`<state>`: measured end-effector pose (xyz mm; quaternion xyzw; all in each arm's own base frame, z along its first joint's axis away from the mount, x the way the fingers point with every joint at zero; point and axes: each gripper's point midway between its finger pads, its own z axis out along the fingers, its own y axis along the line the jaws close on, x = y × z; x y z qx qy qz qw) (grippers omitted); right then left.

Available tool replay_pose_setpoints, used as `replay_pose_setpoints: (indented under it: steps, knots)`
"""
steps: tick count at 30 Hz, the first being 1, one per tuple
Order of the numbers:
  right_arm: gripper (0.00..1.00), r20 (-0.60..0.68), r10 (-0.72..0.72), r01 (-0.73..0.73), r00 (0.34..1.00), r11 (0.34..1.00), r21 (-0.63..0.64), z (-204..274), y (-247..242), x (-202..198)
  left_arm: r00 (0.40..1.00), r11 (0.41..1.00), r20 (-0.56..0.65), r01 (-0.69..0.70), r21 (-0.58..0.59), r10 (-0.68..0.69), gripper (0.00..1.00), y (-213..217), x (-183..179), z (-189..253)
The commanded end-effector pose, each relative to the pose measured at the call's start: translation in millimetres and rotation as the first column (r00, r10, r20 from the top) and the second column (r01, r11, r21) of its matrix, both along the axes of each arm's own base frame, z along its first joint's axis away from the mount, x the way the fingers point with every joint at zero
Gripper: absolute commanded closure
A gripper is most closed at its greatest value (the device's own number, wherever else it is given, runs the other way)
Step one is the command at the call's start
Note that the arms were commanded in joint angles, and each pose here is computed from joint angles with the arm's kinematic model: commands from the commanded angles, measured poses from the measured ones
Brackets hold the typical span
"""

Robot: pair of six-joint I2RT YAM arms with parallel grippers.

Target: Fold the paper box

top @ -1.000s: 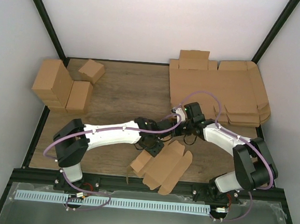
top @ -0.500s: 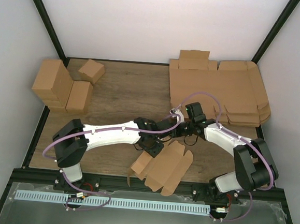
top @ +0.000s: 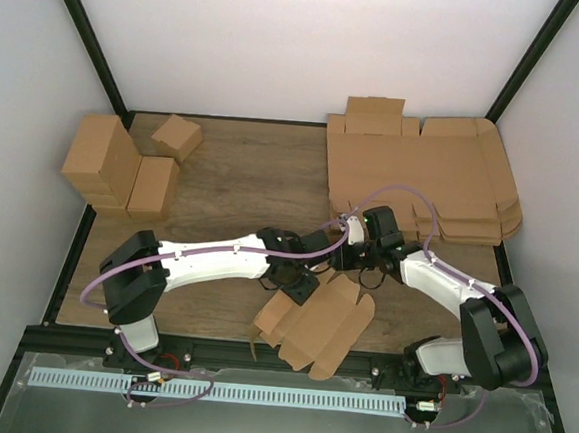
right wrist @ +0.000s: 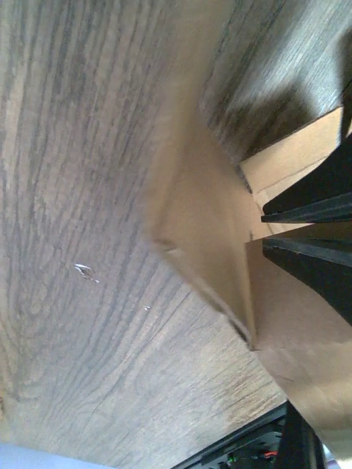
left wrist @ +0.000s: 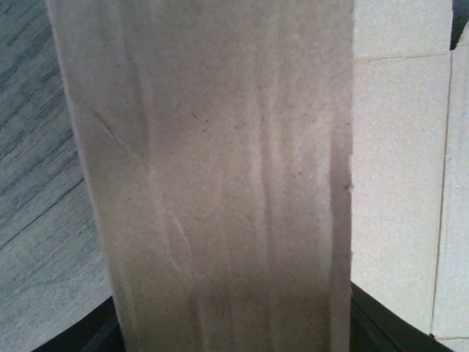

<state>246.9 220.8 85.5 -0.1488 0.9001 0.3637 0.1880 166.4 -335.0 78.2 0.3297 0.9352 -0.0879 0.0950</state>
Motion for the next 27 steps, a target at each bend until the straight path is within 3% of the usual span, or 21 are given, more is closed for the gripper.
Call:
replay_pose_setpoints:
  steps: [1, 5, 18, 27]
  knots:
    - [0.91, 0.056, -0.035, 0.034, 0.998, 0.999, 0.027, 13, 6, 19, 1.0, 0.998, 0.015, 0.019, -0.056, -0.019, 0.46, -7, -1, 16]
    - [0.91, 0.059, -0.012, 0.011, 0.998, 1.0, 0.028, 14, 8, 19, 1.0, 0.999, 0.012, 0.018, -0.039, -0.018, 0.54, -4, -1, 13]
    - [0.92, -0.077, 0.047, -0.044, 0.996, 0.998, 0.039, 9, 7, -14, 1.0, 1.0, 0.012, 0.009, 0.011, -0.01, 0.54, -2, 1, 5]
    - [0.92, -0.098, 0.108, -0.091, 0.989, 0.982, 0.166, 22, 18, -29, 1.0, 0.999, 0.024, 0.016, 0.041, -0.017, 0.54, -4, 1, 3]
